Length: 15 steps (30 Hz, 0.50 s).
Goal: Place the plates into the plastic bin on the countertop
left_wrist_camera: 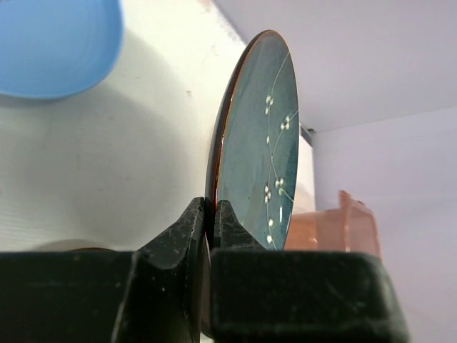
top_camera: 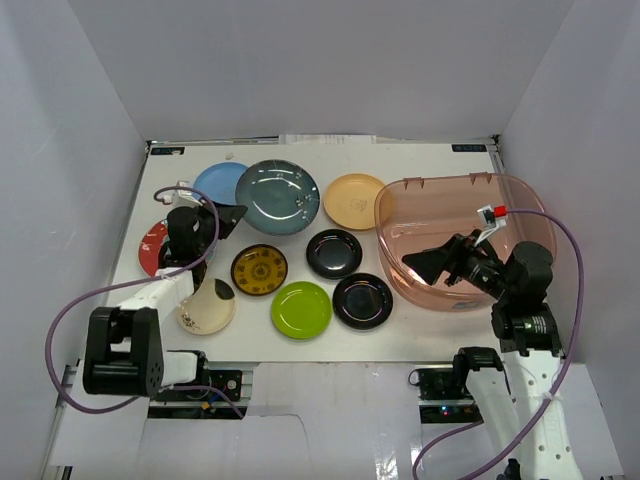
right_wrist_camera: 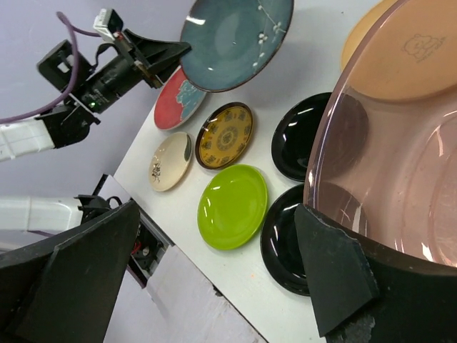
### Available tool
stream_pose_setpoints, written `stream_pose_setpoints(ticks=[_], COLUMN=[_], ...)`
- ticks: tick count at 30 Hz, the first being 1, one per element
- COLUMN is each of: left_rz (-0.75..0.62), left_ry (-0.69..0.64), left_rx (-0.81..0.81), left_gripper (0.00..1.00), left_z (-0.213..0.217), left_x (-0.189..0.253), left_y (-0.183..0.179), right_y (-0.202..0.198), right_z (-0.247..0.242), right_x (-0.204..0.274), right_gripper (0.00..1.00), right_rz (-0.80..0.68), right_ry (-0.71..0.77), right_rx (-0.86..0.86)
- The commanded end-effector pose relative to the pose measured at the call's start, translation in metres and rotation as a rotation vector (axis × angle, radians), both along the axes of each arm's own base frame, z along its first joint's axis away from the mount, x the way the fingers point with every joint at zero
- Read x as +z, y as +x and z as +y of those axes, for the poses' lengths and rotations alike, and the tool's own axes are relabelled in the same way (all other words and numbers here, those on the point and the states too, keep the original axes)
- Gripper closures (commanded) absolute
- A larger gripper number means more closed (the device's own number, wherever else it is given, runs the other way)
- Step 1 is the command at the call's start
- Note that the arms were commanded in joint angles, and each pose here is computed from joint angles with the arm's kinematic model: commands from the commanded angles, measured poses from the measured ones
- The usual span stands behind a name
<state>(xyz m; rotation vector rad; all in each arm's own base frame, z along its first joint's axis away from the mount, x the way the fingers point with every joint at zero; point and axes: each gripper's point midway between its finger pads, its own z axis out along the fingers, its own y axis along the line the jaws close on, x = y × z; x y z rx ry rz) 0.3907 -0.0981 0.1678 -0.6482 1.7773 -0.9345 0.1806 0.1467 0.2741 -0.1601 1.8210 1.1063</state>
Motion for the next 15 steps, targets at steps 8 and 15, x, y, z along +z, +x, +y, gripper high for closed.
stream_pose_setpoints(ticks=[8, 15], left_rz=[-0.263, -0.237], left_ry=[-0.198, -0.272], left_rx=[-0.288, -0.434], left_gripper=[1.00, 1.00], left_z=[-0.042, -0.066], left_x=[0.128, 0.146], left_y=[-0.069, -0.110], right_y=[0.047, 0.079], right_z=[0.022, 0.074], right_x=[0.033, 0.020], right_gripper=[0.02, 0.02], right_rz=[-0.049, -0.060], right_ry=[0.008, -0.118], right_rx=[-0.001, 0.043])
